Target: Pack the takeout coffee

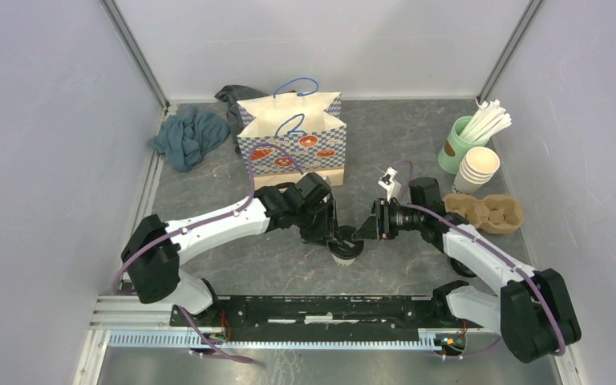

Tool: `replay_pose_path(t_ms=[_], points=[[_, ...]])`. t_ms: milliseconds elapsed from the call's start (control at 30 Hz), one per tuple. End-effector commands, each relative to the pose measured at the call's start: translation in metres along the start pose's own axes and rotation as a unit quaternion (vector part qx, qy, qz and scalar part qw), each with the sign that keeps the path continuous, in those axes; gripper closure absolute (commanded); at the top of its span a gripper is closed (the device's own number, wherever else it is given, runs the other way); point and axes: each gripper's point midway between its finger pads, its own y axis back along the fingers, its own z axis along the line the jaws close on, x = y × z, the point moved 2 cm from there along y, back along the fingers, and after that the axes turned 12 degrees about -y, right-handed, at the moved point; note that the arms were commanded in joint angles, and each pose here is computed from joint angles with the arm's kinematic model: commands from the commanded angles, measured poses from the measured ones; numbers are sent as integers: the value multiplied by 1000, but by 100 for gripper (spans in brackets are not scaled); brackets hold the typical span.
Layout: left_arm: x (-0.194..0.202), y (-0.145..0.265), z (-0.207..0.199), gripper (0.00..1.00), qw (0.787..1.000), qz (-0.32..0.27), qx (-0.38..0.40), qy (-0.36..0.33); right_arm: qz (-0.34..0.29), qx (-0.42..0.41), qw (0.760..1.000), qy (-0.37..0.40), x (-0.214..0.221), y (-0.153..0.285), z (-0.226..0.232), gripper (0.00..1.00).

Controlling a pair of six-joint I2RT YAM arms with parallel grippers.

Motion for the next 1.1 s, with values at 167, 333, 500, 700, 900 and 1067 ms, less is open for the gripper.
replay_pose_path(t_ms=[167,333,500,700,900,1067], points=[[-40,-16,17,52,999,-28,-32,-19,-95,2,992,-82,-3,12,12,44],[-57,-22,10,52,998,-26,-31,-50,-119,-18,985,-125,9,13,11,45],[-56,-15,12,51,997,-32,-36,-55,-100,24,992,-70,7,17,8,43],[-39,-4,21,52,998,-35,-32,-45,-85,-2,996,-26,1,18,24,41],[-33,8,24,52,996,-65,-17,-53,-62,-13,998,10,0,20,32,35],[-33,10,20,44,996,-70,-4,-53,-31,-30,998,40,-4,23,29,38]])
